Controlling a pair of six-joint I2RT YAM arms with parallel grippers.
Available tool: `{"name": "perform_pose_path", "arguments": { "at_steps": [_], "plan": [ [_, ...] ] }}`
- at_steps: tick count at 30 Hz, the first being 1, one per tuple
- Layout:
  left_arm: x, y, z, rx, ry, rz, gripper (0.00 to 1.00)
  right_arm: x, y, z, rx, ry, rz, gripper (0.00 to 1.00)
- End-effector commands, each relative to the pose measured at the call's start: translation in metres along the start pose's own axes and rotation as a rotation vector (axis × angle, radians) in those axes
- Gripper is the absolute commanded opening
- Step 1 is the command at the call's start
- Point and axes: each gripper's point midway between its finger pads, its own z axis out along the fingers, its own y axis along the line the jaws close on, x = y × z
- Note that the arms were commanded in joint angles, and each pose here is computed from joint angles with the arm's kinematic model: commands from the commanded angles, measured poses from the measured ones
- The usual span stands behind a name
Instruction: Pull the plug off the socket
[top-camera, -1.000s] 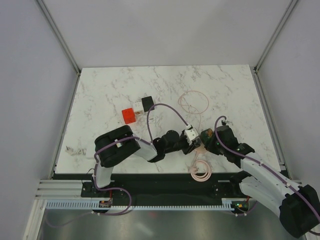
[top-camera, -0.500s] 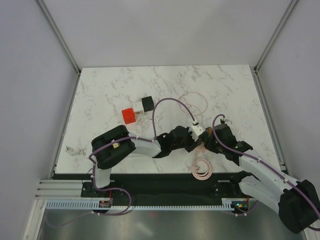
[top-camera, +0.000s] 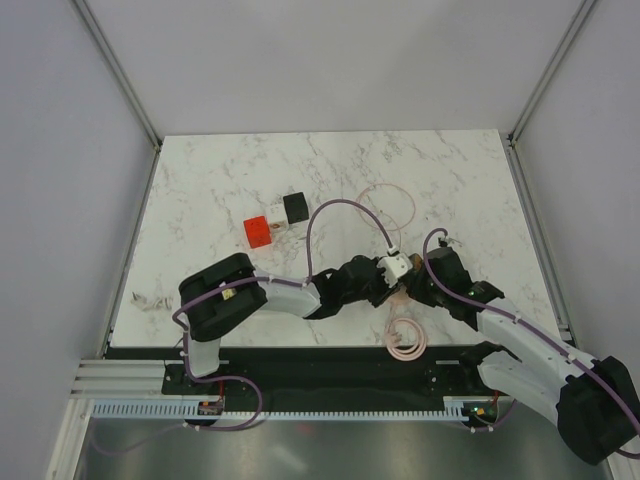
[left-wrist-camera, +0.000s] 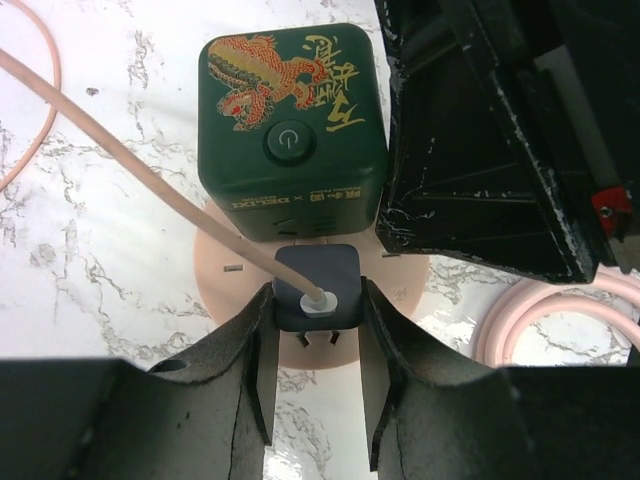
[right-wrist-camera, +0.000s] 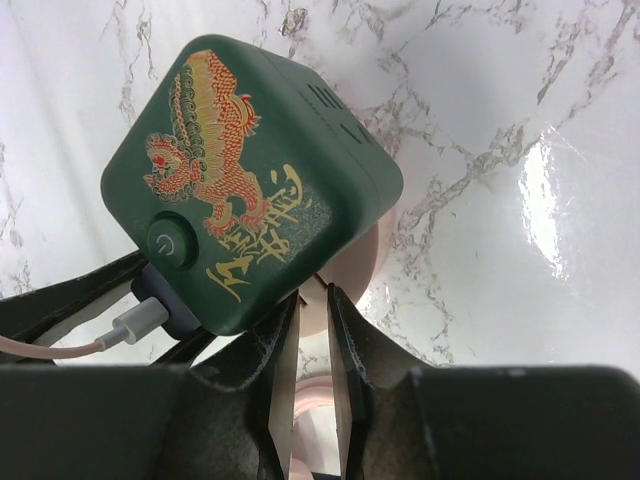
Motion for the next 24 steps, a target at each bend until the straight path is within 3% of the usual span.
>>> {"name": "perform_pose_path", "arguments": {
  "at_steps": [1,3,5,7,9,11,20,24],
  "plan": [
    [-0.112,-0.049,-0.027,0.220,-0.345,0.013,0.02,0.026,-0.027,0.004,0.097,0.093,-0.041,0.27],
    [-0.129,-0.054,-0.038,0.350,-0.397,-0.135,0.02,0.027,-0.027,0.005,0.099,0.094,-0.040,0.27],
    [-0.136,-0.052,-0.040,0.357,-0.414,-0.183,0.02,0.028,-0.028,0.005,0.102,0.101,-0.042,0.27],
    [-0.135,-0.049,-0.032,0.314,-0.358,-0.200,0.02,0.028,-0.028,0.006,0.103,0.102,-0.047,0.27],
    [-0.123,-0.033,-0.015,0.189,-0.202,-0.250,0.02,0.028,-0.028,0.006,0.105,0.102,-0.047,0.27],
    [-0.123,-0.030,-0.011,0.175,-0.163,-0.266,0.02,0.027,-0.027,0.006,0.099,0.098,-0.045,0.28],
    [-0.129,-0.034,-0.020,0.217,-0.170,-0.311,0.02,0.030,-0.028,0.008,0.105,0.111,-0.051,0.29],
    [-0.121,-0.034,-0.023,0.322,-0.186,-0.437,0.02,0.028,-0.027,0.007,0.101,0.105,-0.056,0.29]
  ]
}}
